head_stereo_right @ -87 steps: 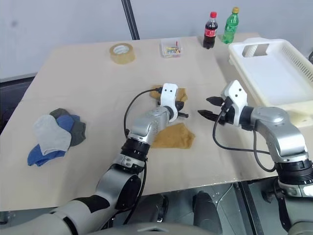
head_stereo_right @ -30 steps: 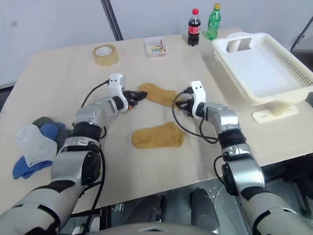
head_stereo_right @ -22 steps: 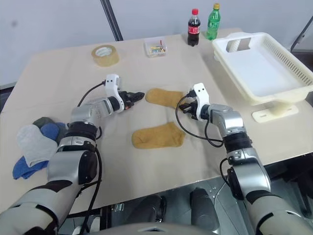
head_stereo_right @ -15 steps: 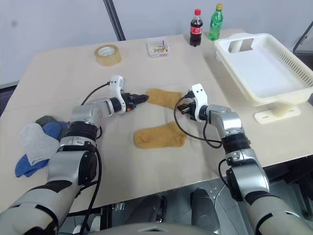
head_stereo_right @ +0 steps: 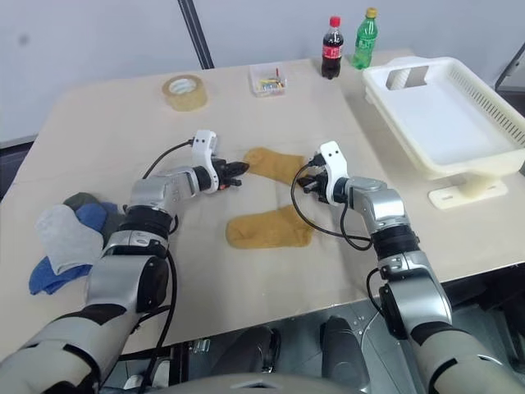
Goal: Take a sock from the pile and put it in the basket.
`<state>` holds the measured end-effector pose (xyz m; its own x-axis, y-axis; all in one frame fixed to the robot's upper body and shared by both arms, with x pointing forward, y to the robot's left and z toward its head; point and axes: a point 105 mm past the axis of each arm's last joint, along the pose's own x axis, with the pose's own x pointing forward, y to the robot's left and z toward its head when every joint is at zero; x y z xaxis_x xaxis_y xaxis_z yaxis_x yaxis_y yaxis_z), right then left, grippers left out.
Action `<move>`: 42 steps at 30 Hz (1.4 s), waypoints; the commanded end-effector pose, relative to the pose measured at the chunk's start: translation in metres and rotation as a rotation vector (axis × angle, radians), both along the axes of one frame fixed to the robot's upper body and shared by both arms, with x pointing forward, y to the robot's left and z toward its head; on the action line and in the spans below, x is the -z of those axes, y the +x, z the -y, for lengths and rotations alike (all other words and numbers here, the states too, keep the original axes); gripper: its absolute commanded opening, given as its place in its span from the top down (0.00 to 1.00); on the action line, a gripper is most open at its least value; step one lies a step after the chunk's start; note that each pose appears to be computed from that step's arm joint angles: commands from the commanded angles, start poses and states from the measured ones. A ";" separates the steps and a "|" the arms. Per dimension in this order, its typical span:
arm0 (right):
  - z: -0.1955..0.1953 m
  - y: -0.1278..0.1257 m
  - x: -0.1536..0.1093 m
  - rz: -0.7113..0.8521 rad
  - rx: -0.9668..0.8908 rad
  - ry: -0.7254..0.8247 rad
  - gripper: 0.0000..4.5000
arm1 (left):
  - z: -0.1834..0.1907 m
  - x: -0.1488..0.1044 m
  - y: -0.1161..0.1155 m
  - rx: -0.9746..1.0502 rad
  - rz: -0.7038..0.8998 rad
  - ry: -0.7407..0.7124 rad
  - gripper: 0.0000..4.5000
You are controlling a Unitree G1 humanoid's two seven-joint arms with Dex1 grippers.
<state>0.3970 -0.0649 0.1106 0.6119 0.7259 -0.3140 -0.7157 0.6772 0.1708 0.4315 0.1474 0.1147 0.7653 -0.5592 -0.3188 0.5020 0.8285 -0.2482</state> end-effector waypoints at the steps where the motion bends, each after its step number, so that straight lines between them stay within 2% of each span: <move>1: -0.002 -0.007 -0.022 0.077 -0.033 0.024 1.00 | 0.009 0.004 -0.014 0.039 -0.002 -0.066 0.99; 2: -0.001 -0.010 -0.026 0.089 -0.038 0.027 1.00 | 0.008 -0.002 -0.018 0.039 0.024 -0.088 0.99; 4: 0.000 -0.019 -0.038 0.116 -0.048 0.039 1.00 | 0.009 -0.026 -0.033 0.019 0.054 -0.245 0.99; 6: 0.002 -0.031 -0.053 0.127 -0.060 0.051 1.00 | 0.013 -0.047 -0.061 0.048 0.066 -0.400 0.99; 7: 0.003 -0.040 -0.061 0.130 -0.071 0.055 1.00 | 0.016 -0.050 -0.079 0.065 0.071 -0.413 0.99; 11: 0.011 -0.073 -0.080 0.116 -0.115 0.050 1.00 | 0.026 -0.045 -0.134 0.068 0.061 -0.393 0.99; 14: 0.023 -0.093 -0.072 0.063 -0.121 -0.005 1.00 | 0.032 -0.049 -0.165 0.049 0.074 -0.476 0.99; 17: 0.030 -0.113 -0.054 -0.021 -0.135 -0.045 1.00 | 0.031 -0.039 -0.188 -0.004 0.053 -0.456 0.99; 23: 0.028 -0.127 -0.028 -0.094 -0.132 -0.080 1.00 | 0.025 -0.025 -0.201 -0.065 0.047 -0.377 0.99; 26: 0.030 -0.126 -0.021 -0.102 -0.116 -0.100 1.00 | 0.024 -0.006 -0.200 -0.089 -0.012 -0.343 0.99; 33: 0.042 -0.113 -0.007 -0.088 -0.049 -0.115 1.00 | 0.023 0.022 -0.195 -0.140 -0.072 -0.324 0.99; 34: 0.043 -0.112 -0.006 -0.084 -0.048 -0.113 0.86 | 0.022 0.027 -0.194 -0.145 -0.075 -0.286 1.00; 35: 0.043 -0.112 -0.006 -0.081 -0.054 -0.112 0.79 | 0.020 0.030 -0.192 -0.156 -0.071 -0.270 1.00; 37: 0.050 -0.115 -0.002 -0.075 -0.067 -0.144 0.58 | 0.018 0.033 -0.187 -0.179 -0.063 -0.268 1.00; 38: 0.054 -0.116 0.000 -0.069 -0.069 -0.167 0.52 | 0.018 0.034 -0.186 -0.186 -0.064 -0.271 1.00; 40: 0.066 -0.111 -0.001 -0.054 -0.034 -0.190 0.32 | 0.020 0.041 -0.188 -0.171 -0.088 -0.250 1.00; 41: 0.068 -0.108 -0.009 -0.019 -0.035 -0.187 0.22 | 0.020 0.044 -0.190 -0.175 -0.100 -0.255 0.93; 42: 0.067 -0.105 -0.017 0.020 -0.044 -0.178 0.21 | 0.020 0.046 -0.190 -0.180 -0.108 -0.260 0.86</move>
<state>0.2866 -0.1332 0.1056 0.5586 0.6629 -0.4985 -0.7232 0.6836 0.0987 0.2430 0.1274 0.0710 0.8278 -0.4946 -0.2648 0.3165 0.8014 -0.5075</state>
